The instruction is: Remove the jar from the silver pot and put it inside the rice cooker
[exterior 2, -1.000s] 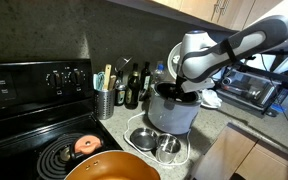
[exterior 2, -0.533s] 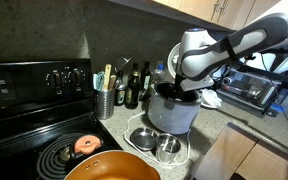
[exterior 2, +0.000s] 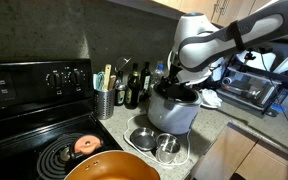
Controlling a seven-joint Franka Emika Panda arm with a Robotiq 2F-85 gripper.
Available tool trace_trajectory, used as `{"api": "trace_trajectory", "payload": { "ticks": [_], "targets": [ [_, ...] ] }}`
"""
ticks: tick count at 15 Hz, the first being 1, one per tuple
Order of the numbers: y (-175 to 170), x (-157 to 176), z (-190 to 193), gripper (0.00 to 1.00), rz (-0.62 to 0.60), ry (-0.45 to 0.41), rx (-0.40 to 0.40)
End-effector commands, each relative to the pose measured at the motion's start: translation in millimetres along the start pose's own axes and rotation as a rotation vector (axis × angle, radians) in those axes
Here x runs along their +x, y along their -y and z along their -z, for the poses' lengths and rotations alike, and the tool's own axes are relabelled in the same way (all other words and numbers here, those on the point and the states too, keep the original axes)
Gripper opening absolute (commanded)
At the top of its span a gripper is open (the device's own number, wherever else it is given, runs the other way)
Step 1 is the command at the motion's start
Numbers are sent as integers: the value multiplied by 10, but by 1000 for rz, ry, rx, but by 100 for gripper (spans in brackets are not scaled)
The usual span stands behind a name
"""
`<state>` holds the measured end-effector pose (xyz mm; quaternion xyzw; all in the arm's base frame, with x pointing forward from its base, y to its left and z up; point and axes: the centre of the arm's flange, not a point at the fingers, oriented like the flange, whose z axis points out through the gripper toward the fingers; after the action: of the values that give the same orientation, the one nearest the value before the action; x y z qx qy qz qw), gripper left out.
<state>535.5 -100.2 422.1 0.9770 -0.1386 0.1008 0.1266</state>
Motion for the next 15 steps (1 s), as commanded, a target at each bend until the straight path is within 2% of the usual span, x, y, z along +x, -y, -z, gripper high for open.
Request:
{"api": "trace_trajectory", "payload": {
  "ticks": [1, 6, 15],
  "targets": [
    [239, -100, 457, 100, 9, -27, -28],
    [541, -316, 907, 100, 79, 25, -11],
    [959, -832, 1373, 100, 246, 251, 14]
  ]
}}
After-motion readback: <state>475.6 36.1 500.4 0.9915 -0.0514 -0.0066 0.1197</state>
